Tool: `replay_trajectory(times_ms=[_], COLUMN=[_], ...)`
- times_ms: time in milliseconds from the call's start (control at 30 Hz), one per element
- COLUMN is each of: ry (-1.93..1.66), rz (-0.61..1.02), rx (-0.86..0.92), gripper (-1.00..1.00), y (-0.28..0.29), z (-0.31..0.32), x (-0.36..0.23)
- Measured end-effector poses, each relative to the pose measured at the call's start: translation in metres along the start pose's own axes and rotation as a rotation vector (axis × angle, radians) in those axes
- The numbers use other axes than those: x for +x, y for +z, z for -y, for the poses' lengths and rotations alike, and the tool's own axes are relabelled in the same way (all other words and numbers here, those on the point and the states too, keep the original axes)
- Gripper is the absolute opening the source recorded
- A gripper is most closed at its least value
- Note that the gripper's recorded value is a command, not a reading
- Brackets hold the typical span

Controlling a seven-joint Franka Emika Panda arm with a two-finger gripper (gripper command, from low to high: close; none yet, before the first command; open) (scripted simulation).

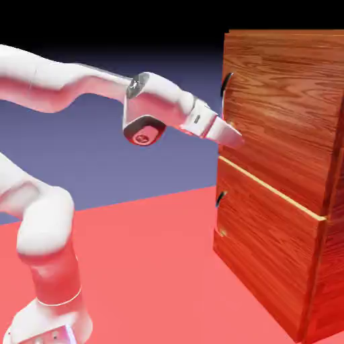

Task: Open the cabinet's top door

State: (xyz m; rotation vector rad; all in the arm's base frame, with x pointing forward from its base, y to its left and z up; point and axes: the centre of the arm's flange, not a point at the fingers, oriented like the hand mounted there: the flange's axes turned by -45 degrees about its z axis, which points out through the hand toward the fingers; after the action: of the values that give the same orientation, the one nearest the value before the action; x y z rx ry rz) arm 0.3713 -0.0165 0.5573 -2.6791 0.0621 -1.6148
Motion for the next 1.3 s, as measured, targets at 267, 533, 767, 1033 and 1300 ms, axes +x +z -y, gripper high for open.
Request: replay_trajectory(times_ms=[267, 533, 767, 1033, 1300], ry=[0.013, 0.014, 0.007, -0.007, -0.025], rz=[-0.113, -0.222, -0.312, -0.404, -0.482], rx=[-0.002, -0.003, -0.006, -0.012, -0.024], gripper=[0.0, 0.0, 0.0, 0.0, 0.0], y=[-0.021, -0.034, -0.038, -0.032, -0.015], z=[0.009, 0.027, 0.05, 0.082, 0.12], x=[0.013, 0.017, 0.015, 0.007, -0.007])
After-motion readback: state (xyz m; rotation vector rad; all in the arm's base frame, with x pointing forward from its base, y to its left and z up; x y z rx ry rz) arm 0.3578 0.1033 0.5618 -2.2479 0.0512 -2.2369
